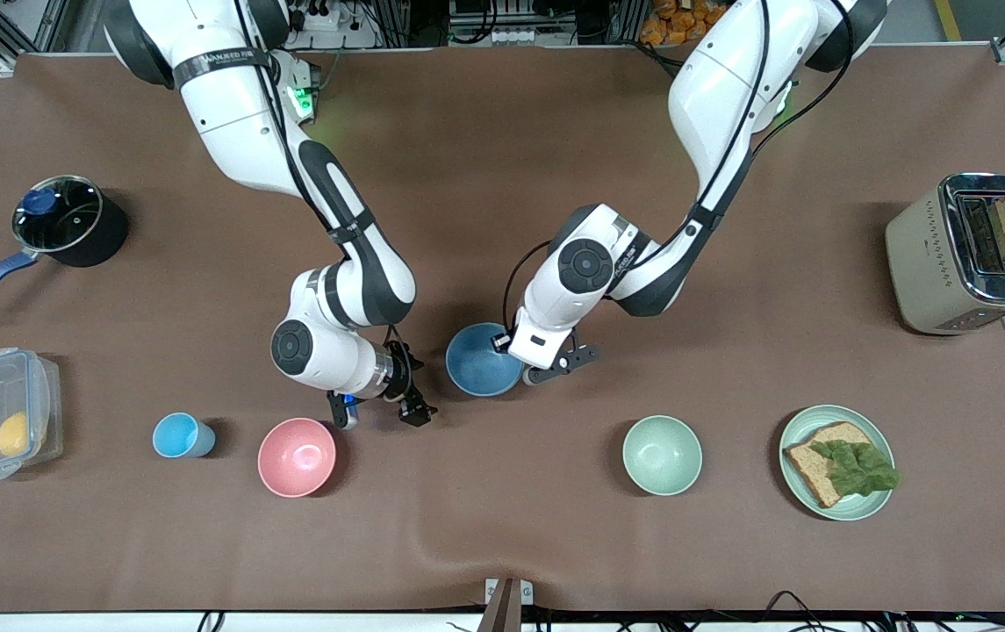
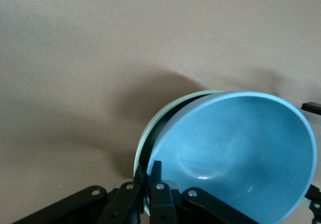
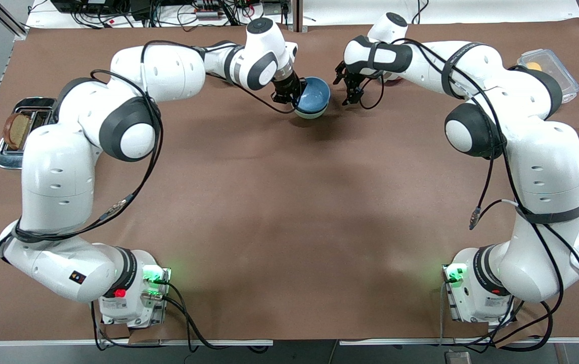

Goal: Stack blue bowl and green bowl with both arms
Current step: 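Lower the blue bowl into the green bowl with the left gripper, then open the left gripper and raise it away from the stacked bowls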

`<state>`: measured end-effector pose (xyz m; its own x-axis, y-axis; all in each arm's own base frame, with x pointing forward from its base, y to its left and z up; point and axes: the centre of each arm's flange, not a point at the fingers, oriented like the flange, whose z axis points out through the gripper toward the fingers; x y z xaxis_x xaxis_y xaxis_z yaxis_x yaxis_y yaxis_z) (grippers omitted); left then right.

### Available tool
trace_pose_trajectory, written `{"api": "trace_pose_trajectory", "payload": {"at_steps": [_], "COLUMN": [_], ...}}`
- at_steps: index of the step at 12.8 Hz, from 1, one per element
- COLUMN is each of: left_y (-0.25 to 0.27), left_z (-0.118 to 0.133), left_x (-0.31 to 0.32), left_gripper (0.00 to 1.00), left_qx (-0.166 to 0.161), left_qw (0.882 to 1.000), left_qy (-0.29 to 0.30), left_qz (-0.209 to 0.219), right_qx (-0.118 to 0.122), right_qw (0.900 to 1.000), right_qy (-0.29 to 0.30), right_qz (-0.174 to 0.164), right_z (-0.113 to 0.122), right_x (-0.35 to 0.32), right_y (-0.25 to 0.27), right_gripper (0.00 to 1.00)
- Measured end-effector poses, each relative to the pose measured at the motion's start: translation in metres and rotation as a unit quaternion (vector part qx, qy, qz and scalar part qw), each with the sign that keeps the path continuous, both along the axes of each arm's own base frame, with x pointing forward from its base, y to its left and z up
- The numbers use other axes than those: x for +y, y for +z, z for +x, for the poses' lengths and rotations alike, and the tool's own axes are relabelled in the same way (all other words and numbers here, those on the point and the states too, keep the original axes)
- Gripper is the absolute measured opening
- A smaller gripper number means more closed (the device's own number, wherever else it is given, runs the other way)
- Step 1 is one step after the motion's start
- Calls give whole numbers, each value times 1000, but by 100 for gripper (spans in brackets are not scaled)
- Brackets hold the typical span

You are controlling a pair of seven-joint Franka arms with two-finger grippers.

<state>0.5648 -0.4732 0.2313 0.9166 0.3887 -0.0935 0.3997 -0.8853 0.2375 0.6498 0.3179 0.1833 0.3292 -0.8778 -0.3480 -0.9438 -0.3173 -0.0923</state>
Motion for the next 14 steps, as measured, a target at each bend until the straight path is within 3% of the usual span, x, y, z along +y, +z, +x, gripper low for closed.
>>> {"api": "trace_pose_trajectory", "payload": {"at_steps": [1, 2, 10, 14], "left_y": [-1, -1, 31, 74], "left_z": [0, 0, 10, 17], "left_x": [0, 0, -3, 6], "left_gripper": [5, 12, 99, 100], "left_qx": [-1, -1, -21, -31], "left_qw": [1000, 1000, 1000, 999], "left_qy": [0, 1, 13, 18], "left_qz": [-1, -1, -17, -16], "right_qx": [-1, -1, -7, -10], "right_qw": [1000, 1000, 1000, 1000], "right_qy": [0, -2, -13, -14], "right_qz": [0, 0, -2, -2], "right_z": [0, 0, -12, -12], "right_x": [0, 1, 28, 29], "right_y": [0, 0, -6, -6], "right_gripper": [100, 100, 100, 100]}}
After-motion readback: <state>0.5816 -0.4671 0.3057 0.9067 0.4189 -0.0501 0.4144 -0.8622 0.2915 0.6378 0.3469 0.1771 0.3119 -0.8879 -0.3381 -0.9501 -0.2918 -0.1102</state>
